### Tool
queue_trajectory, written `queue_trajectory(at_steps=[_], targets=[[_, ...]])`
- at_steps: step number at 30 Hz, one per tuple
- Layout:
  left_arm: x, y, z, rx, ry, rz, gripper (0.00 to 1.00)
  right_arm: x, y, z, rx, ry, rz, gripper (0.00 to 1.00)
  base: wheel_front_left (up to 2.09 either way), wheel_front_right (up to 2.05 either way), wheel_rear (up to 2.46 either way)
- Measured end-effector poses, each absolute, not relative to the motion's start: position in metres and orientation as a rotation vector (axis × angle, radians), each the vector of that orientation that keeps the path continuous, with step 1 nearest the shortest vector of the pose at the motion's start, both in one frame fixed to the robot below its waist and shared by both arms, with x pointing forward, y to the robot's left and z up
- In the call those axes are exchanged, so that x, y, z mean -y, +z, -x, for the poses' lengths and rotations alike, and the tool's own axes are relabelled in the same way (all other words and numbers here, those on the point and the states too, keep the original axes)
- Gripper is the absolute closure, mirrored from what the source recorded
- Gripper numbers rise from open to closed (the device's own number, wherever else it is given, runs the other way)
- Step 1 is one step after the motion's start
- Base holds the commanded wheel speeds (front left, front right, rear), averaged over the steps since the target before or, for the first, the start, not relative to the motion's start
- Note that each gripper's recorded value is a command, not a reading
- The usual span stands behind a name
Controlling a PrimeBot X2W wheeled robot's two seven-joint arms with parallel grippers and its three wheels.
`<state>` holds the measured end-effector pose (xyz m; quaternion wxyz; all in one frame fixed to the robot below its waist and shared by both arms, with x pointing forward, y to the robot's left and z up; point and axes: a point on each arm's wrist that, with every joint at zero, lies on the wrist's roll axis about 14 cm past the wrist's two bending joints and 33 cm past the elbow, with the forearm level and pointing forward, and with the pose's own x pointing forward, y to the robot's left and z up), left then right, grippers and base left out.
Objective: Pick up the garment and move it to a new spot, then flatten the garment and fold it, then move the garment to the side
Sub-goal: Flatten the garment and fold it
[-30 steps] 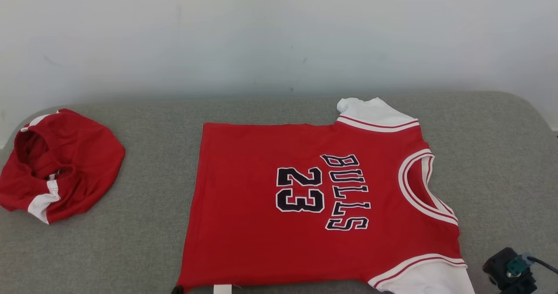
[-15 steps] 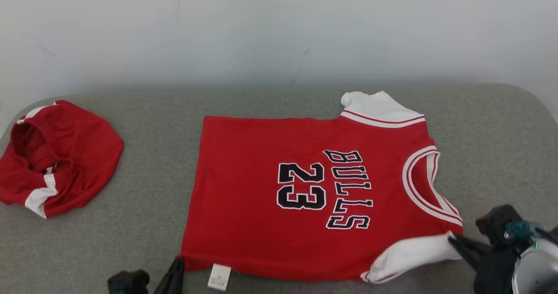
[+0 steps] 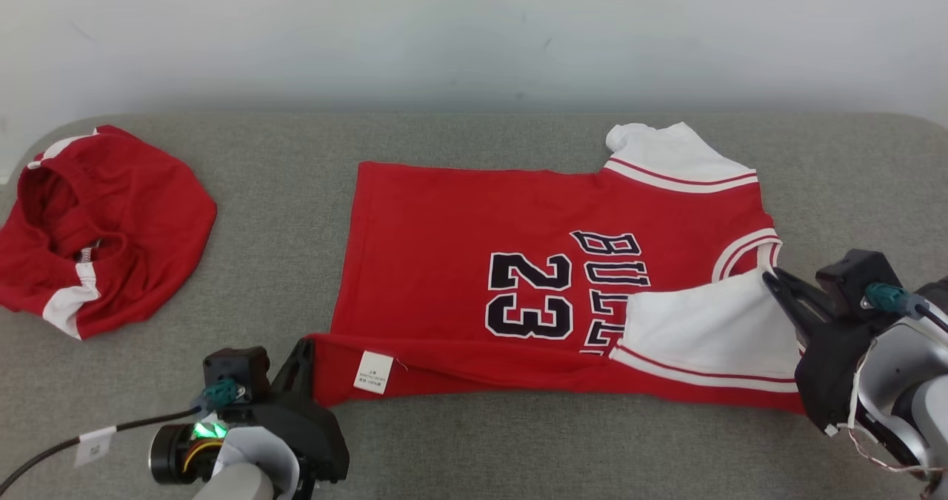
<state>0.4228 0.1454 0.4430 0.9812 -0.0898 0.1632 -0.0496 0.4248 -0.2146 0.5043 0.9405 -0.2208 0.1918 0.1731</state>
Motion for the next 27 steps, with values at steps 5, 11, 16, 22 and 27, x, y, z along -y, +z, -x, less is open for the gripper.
queue_trajectory(at_steps=[5,11,16,22,27], targets=[[-0.143,0.441,-0.436,-0.331,-0.102,0.162,1.0,0.22,0.506,-0.446,-0.338,0.314,0.449,1.0,0.0,0.0,0.0],[-0.14,0.439,-0.453,-0.334,-0.113,0.139,1.0,0.229,0.506,-0.466,-0.312,0.256,0.422,1.0,0.0,0.0,0.0],[-0.133,0.436,-0.462,-0.337,-0.133,0.138,1.0,0.228,0.501,-0.476,-0.32,0.26,0.439,1.0,0.0,0.0,0.0],[-0.129,0.431,-0.469,-0.34,-0.138,0.135,1.0,0.233,0.503,-0.494,-0.29,0.248,0.462,1.0,0.0,0.0,0.0],[-0.133,0.43,-0.47,-0.336,-0.126,0.131,1.0,0.231,0.504,-0.502,-0.267,0.247,0.463,1.0,0.0,0.0,0.0]])
